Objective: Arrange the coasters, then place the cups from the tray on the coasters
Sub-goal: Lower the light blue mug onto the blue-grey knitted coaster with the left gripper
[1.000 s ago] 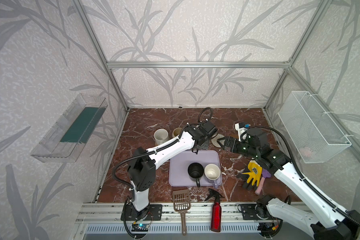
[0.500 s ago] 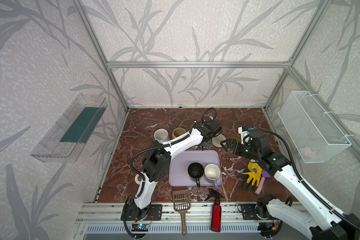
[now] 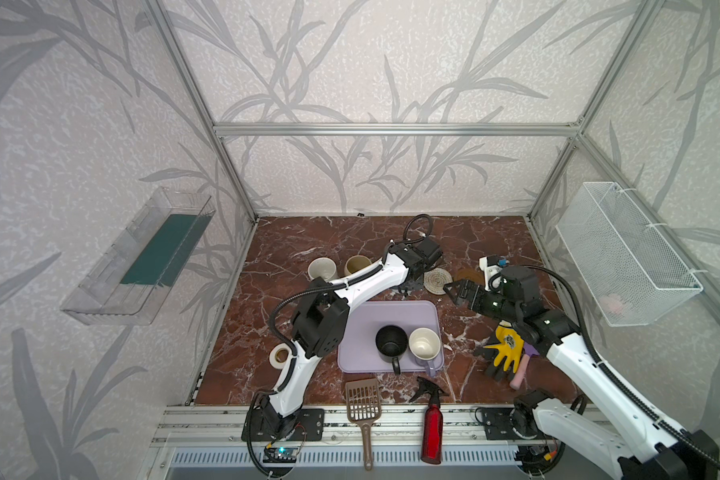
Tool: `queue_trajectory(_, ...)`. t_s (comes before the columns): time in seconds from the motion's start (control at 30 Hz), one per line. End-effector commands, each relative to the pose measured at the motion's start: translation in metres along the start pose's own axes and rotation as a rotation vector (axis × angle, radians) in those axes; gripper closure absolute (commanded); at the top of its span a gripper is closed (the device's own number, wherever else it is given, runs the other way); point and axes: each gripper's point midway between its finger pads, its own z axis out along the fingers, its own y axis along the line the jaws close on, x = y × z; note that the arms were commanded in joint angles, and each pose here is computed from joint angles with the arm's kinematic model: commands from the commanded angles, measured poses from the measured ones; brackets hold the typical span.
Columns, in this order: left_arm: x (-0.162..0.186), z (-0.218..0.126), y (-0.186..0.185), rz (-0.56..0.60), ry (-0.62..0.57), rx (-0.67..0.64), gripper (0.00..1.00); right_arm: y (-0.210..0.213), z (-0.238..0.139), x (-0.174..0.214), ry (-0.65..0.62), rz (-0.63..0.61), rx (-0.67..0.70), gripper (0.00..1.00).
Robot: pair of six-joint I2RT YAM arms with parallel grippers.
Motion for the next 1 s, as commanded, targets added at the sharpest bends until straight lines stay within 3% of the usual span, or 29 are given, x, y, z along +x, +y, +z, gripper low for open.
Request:
queue_trajectory(0.0,-0.018,-0.007,-0.002,-0.022,-0.044,-0.002,1.00,0.009,-0.003,-0.007,-0.020,-0.032,-0.037,0.01)
queue_trajectory(0.27,-0.019,0.003,0.004,-0.018,-0.039,-0.058,1.00,0.007,-0.002,-0.005,-0.018,-0.038,-0.044,0.01)
queue_trajectory(0.97,-0.010,0.016,-0.001,-0.047,-0.002,-0.032,1.00,0.001,-0.005,-0.004,-0.023,-0.030,-0.034,0.01)
